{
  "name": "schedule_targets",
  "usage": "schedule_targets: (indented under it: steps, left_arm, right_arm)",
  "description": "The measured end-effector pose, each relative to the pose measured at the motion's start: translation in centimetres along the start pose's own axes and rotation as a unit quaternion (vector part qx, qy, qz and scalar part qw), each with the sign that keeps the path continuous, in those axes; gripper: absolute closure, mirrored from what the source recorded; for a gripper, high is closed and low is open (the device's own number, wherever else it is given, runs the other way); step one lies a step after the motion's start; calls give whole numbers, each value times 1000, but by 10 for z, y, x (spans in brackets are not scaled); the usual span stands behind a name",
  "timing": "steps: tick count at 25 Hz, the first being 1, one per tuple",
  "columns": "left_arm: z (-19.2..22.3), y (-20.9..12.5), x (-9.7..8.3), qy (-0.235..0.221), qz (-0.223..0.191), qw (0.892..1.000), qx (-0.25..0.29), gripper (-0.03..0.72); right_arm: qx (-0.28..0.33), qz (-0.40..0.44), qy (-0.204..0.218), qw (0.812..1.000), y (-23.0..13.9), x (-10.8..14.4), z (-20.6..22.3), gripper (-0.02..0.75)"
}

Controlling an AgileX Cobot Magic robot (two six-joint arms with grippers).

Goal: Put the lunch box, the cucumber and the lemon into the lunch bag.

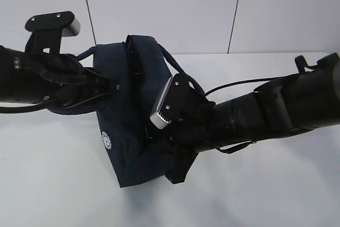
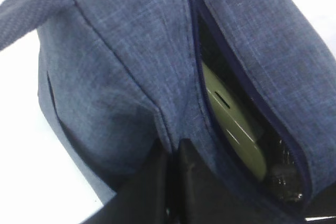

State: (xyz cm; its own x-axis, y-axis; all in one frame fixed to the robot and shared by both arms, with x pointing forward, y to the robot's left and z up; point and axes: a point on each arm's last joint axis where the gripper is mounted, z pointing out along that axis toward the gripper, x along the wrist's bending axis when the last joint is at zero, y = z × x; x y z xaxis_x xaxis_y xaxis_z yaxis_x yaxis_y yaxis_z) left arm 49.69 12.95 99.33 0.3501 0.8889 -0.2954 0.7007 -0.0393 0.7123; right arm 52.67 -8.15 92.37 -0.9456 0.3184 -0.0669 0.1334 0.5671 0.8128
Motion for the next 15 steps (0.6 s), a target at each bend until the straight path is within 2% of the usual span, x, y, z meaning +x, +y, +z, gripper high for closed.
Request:
schedule_targets:
  steps: [10,15]
  left_arm:
    - [0,0,0,0,0,1000,0,687]
    - [0,0,0,0,0,1000,0,687]
  right_arm:
    - [0,27,0,1000,0,0,0,751]
    - [1,43,-13,999,5,-1,-6,751]
